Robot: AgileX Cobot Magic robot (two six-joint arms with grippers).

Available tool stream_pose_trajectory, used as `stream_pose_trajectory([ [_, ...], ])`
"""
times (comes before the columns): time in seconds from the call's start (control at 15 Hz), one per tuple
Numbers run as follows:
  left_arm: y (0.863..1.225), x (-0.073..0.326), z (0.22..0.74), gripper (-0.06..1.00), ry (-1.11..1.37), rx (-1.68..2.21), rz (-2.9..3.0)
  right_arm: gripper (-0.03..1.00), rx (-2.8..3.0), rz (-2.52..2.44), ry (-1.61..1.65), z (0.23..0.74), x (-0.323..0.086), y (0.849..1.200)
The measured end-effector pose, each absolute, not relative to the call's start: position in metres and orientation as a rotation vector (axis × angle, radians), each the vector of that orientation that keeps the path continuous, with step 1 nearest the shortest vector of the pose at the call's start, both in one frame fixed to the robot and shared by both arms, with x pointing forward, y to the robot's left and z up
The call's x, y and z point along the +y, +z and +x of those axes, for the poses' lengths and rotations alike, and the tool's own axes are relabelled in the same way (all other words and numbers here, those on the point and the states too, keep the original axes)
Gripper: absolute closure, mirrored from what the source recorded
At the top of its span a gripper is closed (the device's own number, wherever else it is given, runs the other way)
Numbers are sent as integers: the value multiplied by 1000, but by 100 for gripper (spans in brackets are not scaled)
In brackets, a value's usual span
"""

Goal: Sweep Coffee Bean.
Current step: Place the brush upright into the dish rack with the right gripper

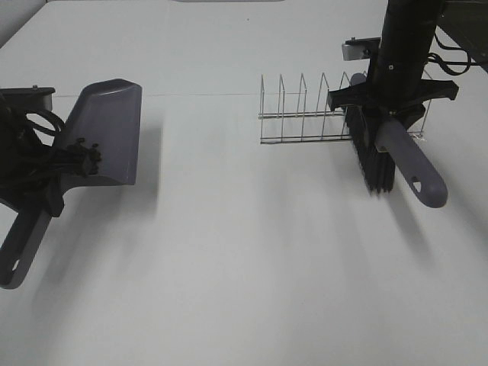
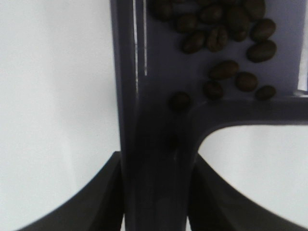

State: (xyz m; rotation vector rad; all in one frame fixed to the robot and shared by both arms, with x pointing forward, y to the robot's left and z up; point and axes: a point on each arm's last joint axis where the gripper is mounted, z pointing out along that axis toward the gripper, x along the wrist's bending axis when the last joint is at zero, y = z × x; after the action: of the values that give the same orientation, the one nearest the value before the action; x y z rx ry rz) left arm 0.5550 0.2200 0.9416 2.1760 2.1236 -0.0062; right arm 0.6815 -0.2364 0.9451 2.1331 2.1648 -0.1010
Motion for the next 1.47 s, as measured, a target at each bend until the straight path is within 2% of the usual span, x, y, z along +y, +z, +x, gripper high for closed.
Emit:
stream_pose_trajectory([
  [0.27,942,220,554,61,-11,2127,2180,62,2142,2144,-4,716,-239,928],
  [0.6,941,220,553,61,-27,2136,2191,62,2121,2134,33,732,-238,925],
  [1.2,941,220,553,61,-29,2138,2192,62,2110,2120,58,737,-239,929],
  [1.27,941,220,553,61,-29,2138,2192,60,2109,2119,59,738,-239,929],
  [1.33,941,220,553,61,-29,2138,2192,51,2108,2123,76,738,-238,929],
  [1.4,941,220,553,61,-29,2138,2192,38,2107,2121,86,739,-238,931],
  [1.47,941,220,553,61,-29,2138,2192,31,2106,2113,97,739,-238,933],
])
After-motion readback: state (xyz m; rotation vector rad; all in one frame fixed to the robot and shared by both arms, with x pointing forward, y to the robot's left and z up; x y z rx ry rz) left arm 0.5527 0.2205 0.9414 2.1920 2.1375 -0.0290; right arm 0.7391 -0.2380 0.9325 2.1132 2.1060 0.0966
